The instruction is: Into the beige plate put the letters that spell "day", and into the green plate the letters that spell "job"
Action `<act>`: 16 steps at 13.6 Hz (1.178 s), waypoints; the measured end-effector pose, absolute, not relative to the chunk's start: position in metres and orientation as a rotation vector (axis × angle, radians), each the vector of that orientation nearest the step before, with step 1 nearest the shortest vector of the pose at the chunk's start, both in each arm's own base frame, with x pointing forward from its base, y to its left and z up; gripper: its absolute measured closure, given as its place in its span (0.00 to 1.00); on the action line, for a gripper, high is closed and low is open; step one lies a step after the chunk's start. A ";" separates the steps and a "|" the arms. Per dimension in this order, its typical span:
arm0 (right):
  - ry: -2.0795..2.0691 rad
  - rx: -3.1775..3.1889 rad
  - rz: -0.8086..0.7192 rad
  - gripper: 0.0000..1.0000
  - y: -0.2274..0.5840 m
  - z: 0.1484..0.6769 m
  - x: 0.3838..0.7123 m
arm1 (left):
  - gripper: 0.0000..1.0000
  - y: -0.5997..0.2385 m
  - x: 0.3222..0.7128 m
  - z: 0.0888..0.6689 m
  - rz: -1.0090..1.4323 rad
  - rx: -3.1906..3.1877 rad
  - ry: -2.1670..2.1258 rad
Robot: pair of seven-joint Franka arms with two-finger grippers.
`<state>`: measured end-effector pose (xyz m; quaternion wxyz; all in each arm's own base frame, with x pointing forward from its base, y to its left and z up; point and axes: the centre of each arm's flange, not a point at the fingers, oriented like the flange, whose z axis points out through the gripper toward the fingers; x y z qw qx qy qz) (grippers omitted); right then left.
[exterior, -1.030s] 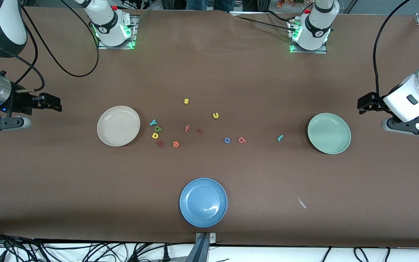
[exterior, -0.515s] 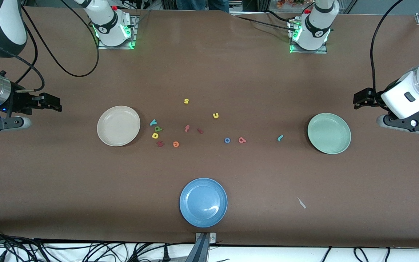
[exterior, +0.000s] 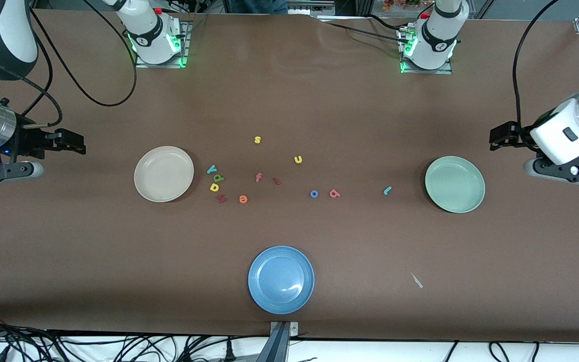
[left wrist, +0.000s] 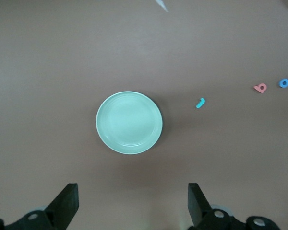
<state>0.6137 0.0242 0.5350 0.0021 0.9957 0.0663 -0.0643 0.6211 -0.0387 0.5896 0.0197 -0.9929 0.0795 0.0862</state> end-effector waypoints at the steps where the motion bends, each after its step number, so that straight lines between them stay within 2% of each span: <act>1: 0.208 3.124 -0.203 0.00 0.024 0.534 0.614 | 0.00 -0.024 0.621 0.588 0.284 -3.086 0.216; 3: 0.209 3.123 -0.212 0.00 0.024 0.532 0.614 | 0.00 -0.006 0.621 0.584 0.306 -3.095 0.193; 16: 0.209 3.122 -0.240 0.00 0.024 0.522 0.615 | 0.00 -0.020 0.620 0.582 0.314 -3.092 0.229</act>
